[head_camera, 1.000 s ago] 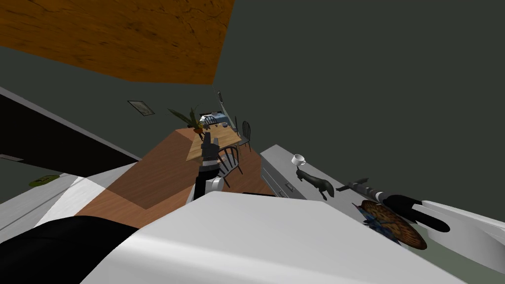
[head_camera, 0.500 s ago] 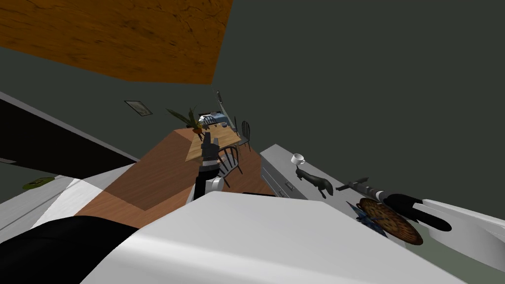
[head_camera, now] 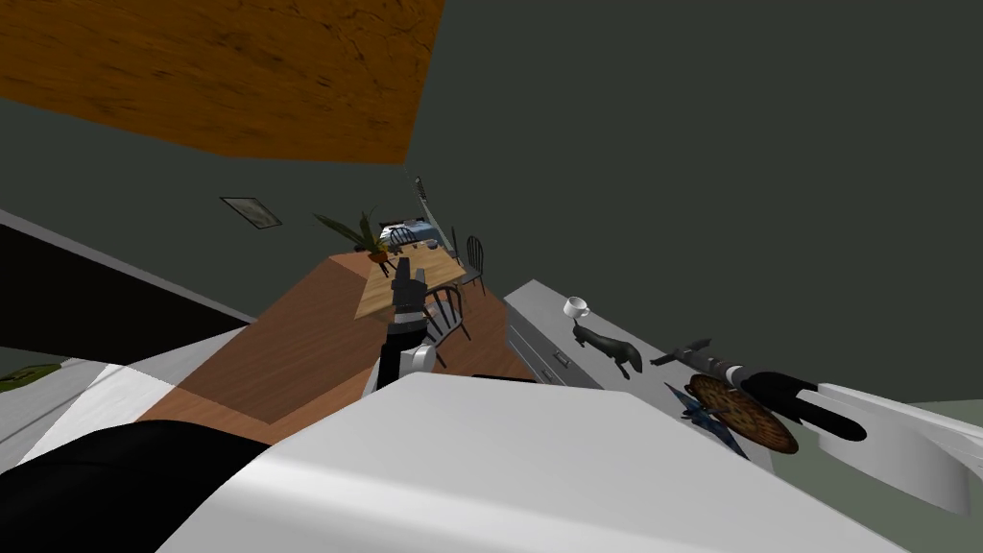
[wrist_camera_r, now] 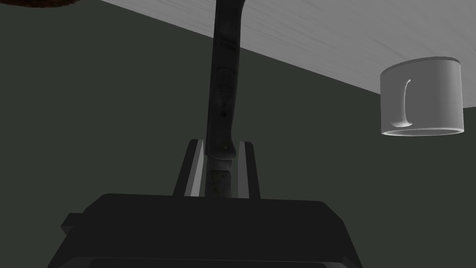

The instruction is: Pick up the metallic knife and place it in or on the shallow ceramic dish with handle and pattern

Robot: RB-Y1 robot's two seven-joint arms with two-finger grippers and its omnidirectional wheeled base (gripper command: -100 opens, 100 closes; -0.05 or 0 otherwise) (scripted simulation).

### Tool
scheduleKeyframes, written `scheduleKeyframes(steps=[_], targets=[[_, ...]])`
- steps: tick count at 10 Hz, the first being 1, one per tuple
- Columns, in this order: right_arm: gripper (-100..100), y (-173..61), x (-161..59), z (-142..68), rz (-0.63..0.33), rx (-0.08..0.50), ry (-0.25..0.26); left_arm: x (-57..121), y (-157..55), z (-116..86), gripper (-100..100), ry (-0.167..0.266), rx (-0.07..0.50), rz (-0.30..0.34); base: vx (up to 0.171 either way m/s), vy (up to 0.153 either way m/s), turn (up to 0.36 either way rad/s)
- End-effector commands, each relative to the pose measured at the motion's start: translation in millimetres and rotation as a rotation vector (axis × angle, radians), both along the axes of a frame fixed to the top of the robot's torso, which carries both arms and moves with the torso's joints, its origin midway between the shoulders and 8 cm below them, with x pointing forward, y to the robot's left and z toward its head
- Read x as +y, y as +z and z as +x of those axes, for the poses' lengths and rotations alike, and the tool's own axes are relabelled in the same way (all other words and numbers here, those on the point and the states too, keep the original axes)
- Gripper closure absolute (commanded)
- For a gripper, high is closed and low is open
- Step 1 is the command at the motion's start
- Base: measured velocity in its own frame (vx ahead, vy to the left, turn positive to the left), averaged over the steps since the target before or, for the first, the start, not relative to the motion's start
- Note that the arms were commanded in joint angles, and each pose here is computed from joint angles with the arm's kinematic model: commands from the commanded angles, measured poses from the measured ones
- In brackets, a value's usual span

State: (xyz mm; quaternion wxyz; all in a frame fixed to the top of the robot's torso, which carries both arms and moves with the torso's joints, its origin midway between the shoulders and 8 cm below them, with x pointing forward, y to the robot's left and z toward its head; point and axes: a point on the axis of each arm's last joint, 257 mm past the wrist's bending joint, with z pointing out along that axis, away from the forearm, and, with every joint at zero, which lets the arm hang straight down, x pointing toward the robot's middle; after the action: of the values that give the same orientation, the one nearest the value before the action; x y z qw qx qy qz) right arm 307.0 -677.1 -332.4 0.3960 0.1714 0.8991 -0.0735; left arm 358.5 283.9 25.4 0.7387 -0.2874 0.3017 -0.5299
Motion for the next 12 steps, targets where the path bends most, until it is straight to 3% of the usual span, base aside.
scheduleKeyframes(steps=[1, 12], targets=[[100, 3.9, -1.1, 8.2, -0.017, -0.021, 0.019, 0.0, 0.0, 0.0, 0, 0.0, 0.0, 0.0, -0.002, 0.02, -0.101], [100, 23.0, -12.1, 50.0, -0.111, -0.175, 0.072, 0.0, 0.0, 0.0, 0, 0.0, 0.0, 0.0, 0.0, 0.021, -0.101]])
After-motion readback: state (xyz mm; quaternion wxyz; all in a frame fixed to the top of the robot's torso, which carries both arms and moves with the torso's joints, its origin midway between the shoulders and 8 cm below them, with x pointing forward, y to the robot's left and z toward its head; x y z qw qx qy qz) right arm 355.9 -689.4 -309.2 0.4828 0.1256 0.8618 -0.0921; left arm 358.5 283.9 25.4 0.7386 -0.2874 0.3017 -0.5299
